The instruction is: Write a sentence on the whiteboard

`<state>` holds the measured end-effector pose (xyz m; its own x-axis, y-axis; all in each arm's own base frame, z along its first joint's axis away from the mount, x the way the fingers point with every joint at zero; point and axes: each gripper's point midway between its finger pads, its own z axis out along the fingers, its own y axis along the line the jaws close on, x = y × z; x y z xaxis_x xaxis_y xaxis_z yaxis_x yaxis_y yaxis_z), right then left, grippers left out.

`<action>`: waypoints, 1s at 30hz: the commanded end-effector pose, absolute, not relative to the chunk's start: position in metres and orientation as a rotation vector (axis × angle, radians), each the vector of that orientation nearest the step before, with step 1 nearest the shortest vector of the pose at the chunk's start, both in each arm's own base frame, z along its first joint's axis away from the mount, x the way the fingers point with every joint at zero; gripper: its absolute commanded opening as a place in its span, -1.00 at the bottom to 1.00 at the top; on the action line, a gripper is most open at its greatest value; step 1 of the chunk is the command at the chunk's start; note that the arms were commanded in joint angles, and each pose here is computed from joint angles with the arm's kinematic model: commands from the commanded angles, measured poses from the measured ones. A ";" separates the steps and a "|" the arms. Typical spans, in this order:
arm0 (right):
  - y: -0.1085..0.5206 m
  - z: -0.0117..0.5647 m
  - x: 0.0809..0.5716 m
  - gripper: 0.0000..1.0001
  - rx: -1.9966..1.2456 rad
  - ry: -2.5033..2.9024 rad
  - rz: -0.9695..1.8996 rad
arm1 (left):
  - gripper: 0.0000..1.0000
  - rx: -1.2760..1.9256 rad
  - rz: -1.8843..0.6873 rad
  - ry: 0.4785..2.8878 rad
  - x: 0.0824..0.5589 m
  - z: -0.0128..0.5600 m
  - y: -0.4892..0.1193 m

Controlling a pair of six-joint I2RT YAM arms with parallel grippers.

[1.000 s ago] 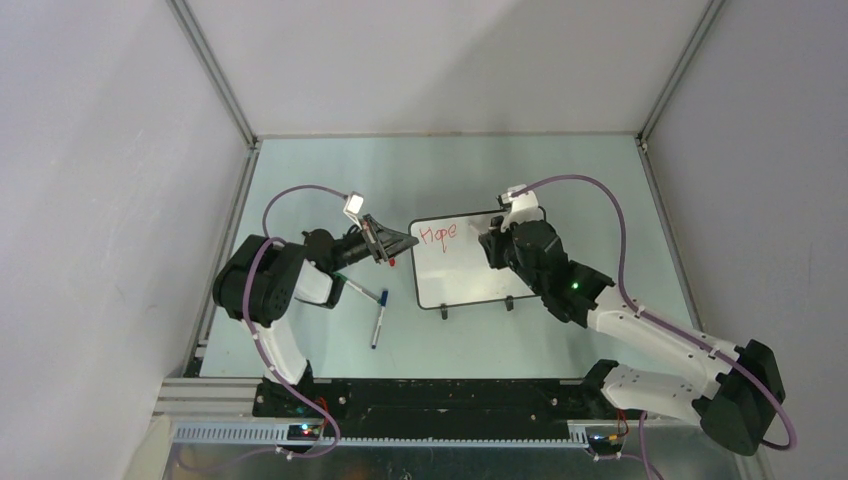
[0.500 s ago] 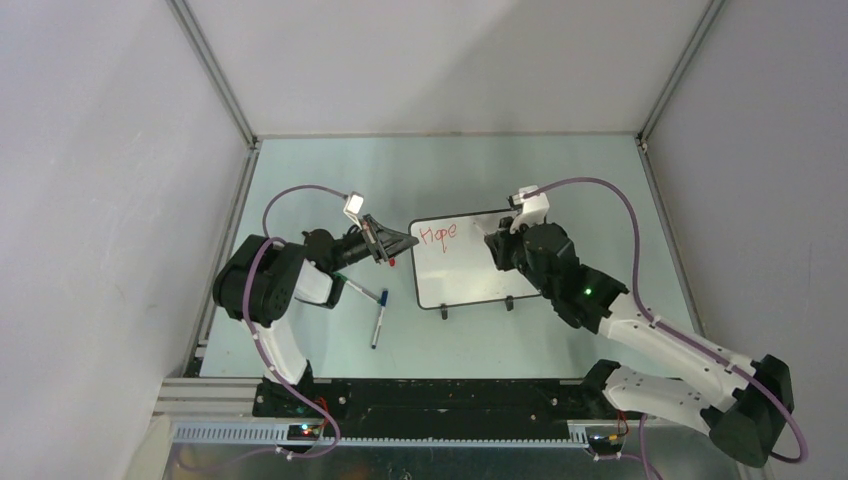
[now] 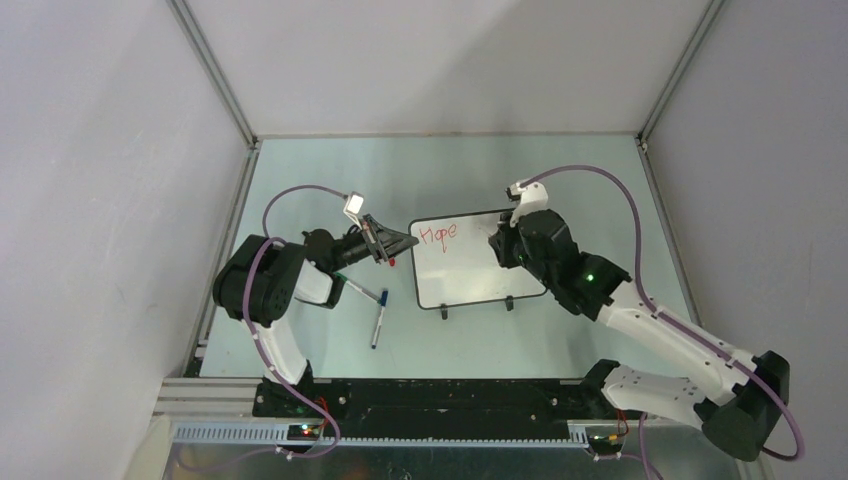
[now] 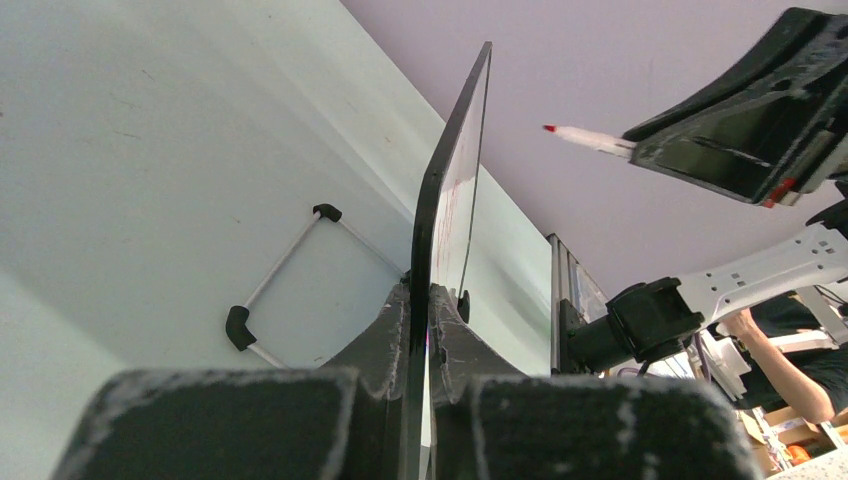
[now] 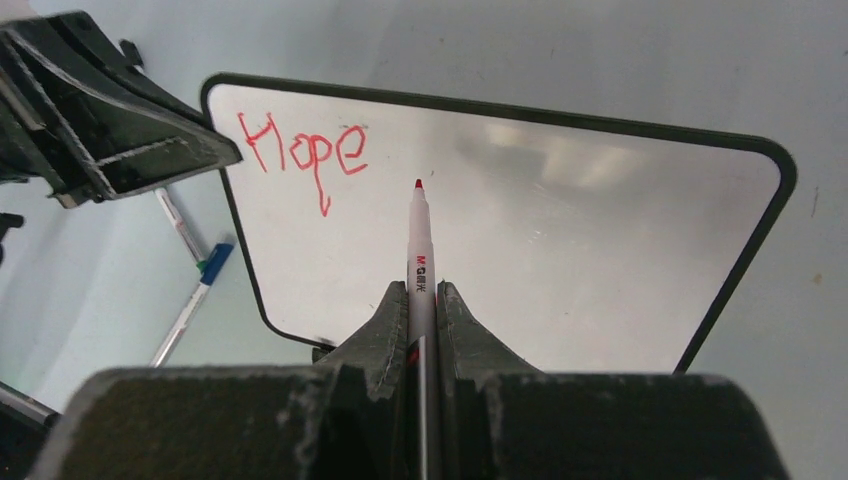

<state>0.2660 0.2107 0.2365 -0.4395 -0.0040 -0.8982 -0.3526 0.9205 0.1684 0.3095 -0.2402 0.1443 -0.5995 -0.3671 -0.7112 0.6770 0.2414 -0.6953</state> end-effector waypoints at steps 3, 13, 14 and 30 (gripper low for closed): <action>0.215 0.233 0.278 -1.00 -0.270 2.040 0.453 | -1.00 0.368 -1.498 1.606 0.301 0.149 -0.245; 0.225 0.242 0.290 -1.00 -0.298 1.995 0.409 | -1.00 0.375 -1.498 1.604 0.300 0.149 -0.245; 0.225 0.241 0.290 -1.00 -0.297 1.998 0.401 | -1.00 0.374 -1.497 1.605 0.300 0.149 -0.245; 0.222 0.240 0.299 -1.00 -0.281 1.996 0.340 | -1.00 0.375 -1.496 1.602 0.300 0.150 -0.245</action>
